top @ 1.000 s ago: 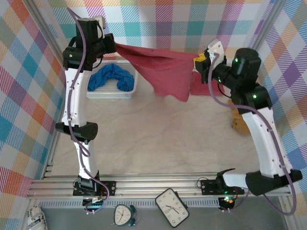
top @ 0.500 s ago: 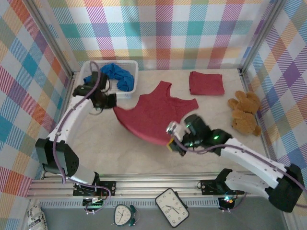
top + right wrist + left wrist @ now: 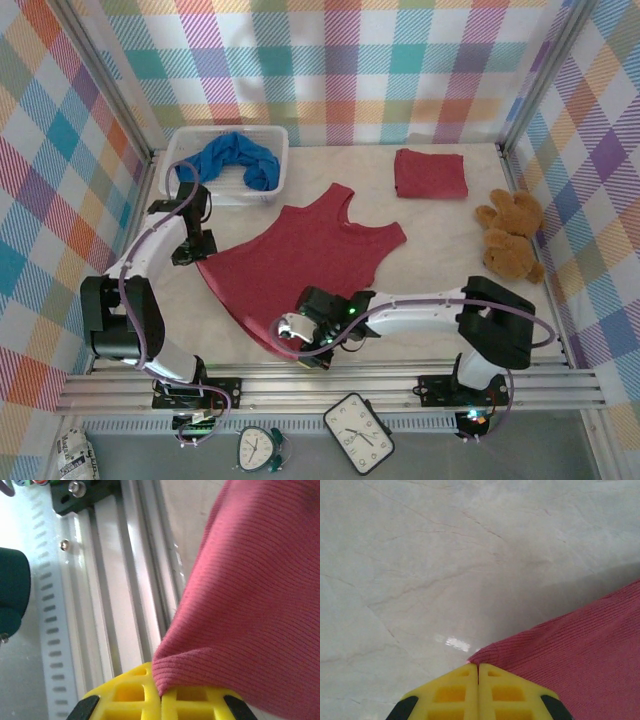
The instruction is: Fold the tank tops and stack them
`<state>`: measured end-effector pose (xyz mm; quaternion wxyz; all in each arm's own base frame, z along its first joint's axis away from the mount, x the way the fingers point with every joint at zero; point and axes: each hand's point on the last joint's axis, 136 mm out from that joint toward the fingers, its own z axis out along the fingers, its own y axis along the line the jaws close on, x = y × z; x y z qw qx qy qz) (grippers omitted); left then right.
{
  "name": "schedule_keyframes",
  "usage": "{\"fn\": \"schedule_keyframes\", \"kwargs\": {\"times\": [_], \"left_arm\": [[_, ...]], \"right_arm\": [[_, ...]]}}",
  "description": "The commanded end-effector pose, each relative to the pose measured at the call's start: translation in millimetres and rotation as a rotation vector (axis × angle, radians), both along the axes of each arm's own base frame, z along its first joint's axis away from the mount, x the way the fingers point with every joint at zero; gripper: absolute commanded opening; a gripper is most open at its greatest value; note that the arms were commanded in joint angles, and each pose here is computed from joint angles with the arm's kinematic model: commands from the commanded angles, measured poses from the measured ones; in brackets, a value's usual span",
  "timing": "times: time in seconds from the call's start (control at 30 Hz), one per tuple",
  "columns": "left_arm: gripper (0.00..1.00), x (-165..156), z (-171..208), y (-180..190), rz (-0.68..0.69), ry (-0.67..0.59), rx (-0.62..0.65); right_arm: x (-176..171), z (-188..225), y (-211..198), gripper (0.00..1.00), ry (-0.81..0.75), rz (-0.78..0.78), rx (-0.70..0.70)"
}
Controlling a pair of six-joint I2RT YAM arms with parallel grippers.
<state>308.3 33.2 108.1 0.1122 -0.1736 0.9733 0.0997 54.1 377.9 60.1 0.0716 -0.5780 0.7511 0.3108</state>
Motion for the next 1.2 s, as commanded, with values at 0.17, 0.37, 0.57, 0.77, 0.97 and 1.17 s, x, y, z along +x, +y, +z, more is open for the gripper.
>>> {"fn": "schedule_keyframes", "kwargs": {"times": [0.17,0.37,0.57,0.77,0.97,1.17], "left_arm": [[0.2,-8.2,0.8,31.9,0.033,0.1,0.156],[0.42,-6.1,14.7,6.6,0.014,0.065,0.008],[0.46,-16.8,18.3,-63.1,-0.016,-0.039,-0.333],[0.47,-33.9,-29.6,-104.9,-0.012,0.022,-0.461],[0.46,-41.3,-60.9,-111.5,-0.011,0.067,-0.456],[0.47,-46.9,-83.8,-114.3,-0.04,0.134,-0.418]], "right_arm": [[-13.5,35.2,24.5,0.36,0.056,0.089,0.086],[37.5,90.1,-8.1,0.53,0.041,-0.053,0.194],[148.2,92.9,-65.9,0.58,-0.026,-0.435,0.189],[231.2,63.2,-97.5,0.62,0.027,-0.658,0.13],[257.6,10.2,-101.4,0.62,0.106,-0.741,0.04],[238.6,-28.8,-120.3,0.6,0.194,-0.837,-0.078]]}}
